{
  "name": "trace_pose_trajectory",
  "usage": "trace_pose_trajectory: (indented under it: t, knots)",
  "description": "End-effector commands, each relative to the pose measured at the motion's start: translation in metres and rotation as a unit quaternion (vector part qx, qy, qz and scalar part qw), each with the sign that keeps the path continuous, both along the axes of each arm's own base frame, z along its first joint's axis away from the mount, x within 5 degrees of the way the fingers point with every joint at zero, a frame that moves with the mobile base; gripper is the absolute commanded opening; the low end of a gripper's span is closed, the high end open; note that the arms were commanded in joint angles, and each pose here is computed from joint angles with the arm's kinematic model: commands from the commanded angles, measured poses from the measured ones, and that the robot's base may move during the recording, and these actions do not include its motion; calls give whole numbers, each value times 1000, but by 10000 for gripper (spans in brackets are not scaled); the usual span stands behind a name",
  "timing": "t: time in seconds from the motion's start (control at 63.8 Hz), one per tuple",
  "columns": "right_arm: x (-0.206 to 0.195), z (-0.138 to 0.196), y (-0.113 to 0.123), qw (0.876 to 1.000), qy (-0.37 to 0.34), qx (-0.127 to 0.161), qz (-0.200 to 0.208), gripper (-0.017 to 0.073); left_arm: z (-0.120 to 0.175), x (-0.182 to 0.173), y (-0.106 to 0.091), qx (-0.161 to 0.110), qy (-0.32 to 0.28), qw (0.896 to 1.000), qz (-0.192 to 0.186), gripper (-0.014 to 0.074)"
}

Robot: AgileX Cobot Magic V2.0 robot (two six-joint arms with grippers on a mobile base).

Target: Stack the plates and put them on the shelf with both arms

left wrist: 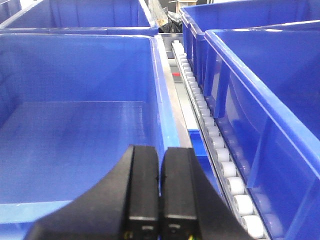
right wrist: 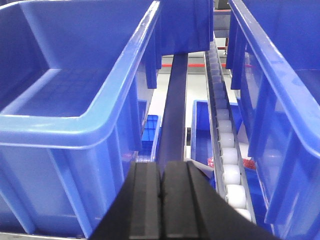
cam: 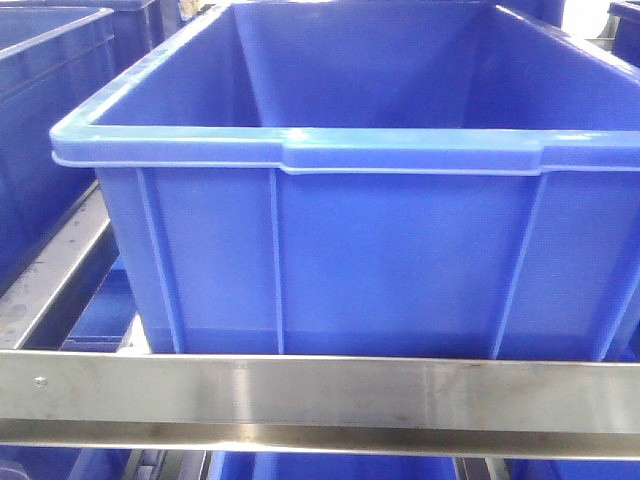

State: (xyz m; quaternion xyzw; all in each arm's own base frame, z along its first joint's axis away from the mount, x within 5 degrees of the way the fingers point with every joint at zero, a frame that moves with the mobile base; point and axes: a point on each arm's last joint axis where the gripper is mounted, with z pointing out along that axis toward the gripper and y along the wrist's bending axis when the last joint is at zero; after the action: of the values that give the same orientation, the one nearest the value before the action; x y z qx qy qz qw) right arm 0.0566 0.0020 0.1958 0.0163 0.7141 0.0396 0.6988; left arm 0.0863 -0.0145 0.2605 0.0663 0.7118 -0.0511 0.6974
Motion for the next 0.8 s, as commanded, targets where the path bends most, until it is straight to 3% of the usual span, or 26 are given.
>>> trace_pose_trajectory:
  t: [0.0, 0.157, 0.376, 0.502, 0.784]
  knots:
    - [-2, 9, -1, 999, -54, 1, -5, 55, 16, 1, 2, -10, -48, 999, 10, 81]
    - [-2, 9, -1, 999, -54, 1, -5, 55, 10, 0, 2, -8, -46, 999, 12, 81]
    - [-2, 9, -1, 999, -54, 1, -5, 55, 2, -15, 13, -10, -104, 992, 63, 81]
    - [-2, 9, -1, 999, -54, 1, -5, 55, -3, -24, 14, 24, -118, 990, 79, 81]
    - [-2, 9, -1, 999, -54, 1, -5, 55, -40, -32, 14, 33, -109, 990, 77, 81]
